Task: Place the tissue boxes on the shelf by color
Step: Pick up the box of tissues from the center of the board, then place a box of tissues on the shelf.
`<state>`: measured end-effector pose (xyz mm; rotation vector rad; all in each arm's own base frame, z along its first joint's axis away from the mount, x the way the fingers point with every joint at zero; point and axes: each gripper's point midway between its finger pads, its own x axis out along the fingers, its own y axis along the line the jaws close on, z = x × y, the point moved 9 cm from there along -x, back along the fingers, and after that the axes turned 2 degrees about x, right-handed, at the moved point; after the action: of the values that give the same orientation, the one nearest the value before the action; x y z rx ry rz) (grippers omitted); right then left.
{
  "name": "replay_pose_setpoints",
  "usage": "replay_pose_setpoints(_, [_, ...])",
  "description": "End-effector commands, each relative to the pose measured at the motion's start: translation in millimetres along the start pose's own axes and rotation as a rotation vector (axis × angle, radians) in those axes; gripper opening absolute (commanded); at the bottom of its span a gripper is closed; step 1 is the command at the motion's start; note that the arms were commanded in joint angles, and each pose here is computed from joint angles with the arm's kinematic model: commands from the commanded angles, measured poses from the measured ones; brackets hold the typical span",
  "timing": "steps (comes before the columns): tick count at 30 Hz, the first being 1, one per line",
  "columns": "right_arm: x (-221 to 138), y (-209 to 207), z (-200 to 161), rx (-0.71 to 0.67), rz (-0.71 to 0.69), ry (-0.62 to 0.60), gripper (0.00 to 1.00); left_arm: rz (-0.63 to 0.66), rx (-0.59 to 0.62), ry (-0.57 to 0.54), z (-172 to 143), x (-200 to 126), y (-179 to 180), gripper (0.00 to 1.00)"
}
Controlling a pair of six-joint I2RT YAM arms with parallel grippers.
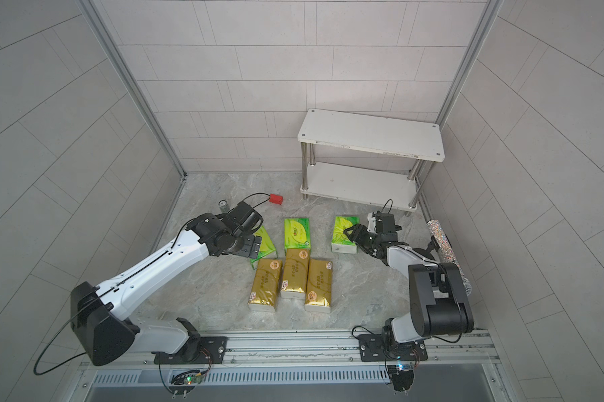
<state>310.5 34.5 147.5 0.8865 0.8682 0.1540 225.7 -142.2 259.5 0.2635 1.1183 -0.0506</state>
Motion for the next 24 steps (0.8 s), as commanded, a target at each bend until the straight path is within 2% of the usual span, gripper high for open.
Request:
replay_pose_setpoints(1, [-25, 38, 25, -0.045, 0.014, -0.094, 0.59, 0.033, -0.004, -0.014, 1, -5, 4, 1.0])
replay_pose_setpoints(9, [-37, 82, 60, -0.054, -0.023, -0.213, 0.59, 0.04, -0.004, -0.014, 2, -7, 4, 1.0])
replay_pose_setpoints(16, [11, 117, 88, -0.05, 0.008, -0.238, 0.59, 0.055, 0.002, -0.003, 0, -11, 8, 1.0])
replay_pose_setpoints(24, [58, 132, 113, -0.029, 0.064, -0.262, 0.59, 0.092, 0.001, -0.001, -10, -16, 17, 1.0])
